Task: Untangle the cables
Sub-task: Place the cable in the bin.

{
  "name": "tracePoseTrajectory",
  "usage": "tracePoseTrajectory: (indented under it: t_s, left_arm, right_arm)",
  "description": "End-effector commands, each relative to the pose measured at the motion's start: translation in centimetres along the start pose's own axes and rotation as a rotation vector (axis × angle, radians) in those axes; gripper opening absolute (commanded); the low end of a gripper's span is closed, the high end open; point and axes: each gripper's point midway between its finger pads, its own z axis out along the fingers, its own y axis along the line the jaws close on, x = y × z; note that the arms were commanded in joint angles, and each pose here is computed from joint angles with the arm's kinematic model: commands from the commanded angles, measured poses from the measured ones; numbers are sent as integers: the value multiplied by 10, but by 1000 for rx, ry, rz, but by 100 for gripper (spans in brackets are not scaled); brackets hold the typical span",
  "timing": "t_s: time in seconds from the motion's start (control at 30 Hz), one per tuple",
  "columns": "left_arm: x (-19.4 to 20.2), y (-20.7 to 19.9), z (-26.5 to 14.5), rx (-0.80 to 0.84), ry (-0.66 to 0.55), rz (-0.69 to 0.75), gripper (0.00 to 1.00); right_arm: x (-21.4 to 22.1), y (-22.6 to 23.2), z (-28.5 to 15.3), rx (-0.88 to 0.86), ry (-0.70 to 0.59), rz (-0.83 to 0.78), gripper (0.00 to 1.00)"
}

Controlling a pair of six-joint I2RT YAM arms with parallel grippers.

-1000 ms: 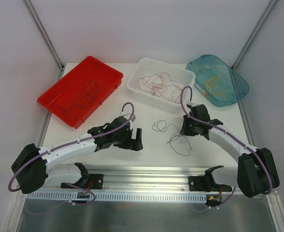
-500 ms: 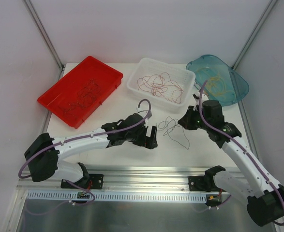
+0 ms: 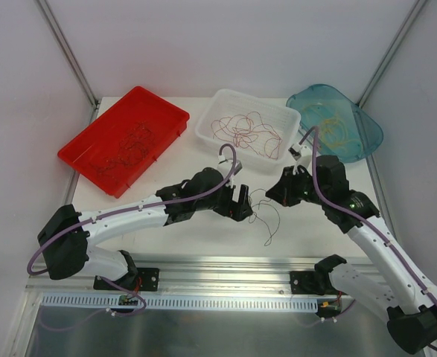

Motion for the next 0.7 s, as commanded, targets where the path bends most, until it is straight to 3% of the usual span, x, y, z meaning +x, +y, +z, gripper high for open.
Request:
tracePoseTrajectory:
  t_s: [0.0,0.27,0.37,0.5,0.53,0.67]
  left_arm:
    - [-42,-38,-11,143,-128,117,84]
    - [-44,-44,-9,185,-133,230,80]
    - [-42,-44,-7,190,-127,250,71]
    - [-39,-42,-7,190,-120,252,47]
    - [-40,-41,-8,186,-124,251,34]
    - [-45,-39,-15,169,-154,250,0]
  right_arm:
    - [-9,28,-9,-120,-4,-89,1]
    - [2,53,-10,-243,46,-181,1]
    - [3,58,-11,-267,43,-197,1]
    - [3,56,-10,-256,46,-200,1]
    - [4,56,-9,-256,47,-201,1]
    - [8,47,-5,-216,55,-191,1]
